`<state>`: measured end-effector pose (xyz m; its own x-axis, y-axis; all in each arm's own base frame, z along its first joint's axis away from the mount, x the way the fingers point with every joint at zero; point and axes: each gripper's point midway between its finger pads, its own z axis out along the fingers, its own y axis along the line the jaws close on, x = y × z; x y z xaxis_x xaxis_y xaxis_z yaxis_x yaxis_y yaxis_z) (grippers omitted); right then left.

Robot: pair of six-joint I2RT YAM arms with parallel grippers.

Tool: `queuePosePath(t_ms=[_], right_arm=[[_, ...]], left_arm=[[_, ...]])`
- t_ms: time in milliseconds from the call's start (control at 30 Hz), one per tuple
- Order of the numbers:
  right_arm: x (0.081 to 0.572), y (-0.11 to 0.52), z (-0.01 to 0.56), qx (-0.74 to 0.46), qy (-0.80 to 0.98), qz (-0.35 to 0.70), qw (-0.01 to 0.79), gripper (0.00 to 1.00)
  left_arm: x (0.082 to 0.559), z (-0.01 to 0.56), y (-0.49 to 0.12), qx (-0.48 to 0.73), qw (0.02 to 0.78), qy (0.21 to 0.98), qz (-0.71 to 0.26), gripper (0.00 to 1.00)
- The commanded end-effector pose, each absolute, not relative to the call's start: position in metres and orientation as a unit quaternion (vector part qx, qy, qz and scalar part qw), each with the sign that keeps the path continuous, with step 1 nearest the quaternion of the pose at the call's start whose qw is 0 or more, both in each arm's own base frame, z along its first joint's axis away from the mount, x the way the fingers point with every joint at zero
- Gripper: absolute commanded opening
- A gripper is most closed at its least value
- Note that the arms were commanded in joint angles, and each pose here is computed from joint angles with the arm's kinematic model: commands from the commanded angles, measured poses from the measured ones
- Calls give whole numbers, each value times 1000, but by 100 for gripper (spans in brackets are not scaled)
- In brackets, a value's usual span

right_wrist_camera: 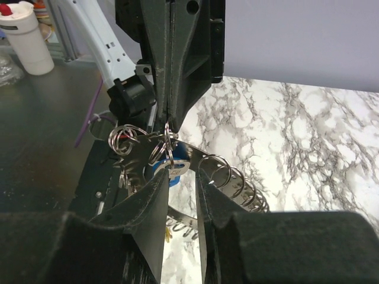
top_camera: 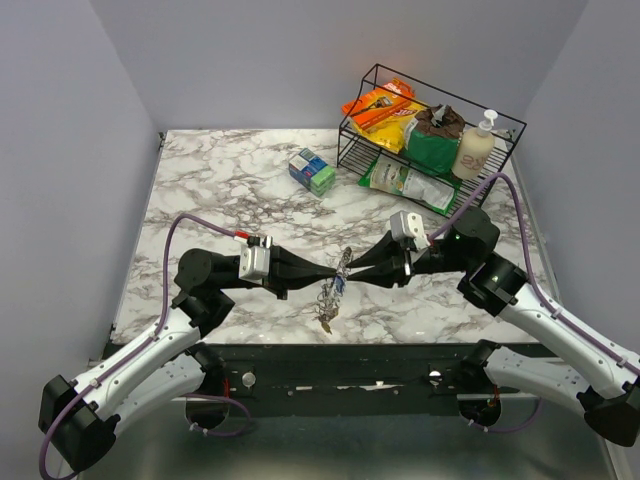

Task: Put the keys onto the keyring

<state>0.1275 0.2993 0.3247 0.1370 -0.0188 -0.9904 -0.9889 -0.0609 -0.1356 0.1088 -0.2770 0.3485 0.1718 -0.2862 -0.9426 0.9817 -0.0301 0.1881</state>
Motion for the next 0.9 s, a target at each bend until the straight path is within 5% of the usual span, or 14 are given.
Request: queuePosePath(t_ms=[0, 867], right_arm=[[117, 299, 338, -561, 430, 491, 509, 33], [117, 305, 336, -558, 426, 509, 498, 30]], left_arm=[[102, 371, -273, 484, 616, 326, -529, 0], [102, 371, -273, 482, 615, 328, -531, 0]])
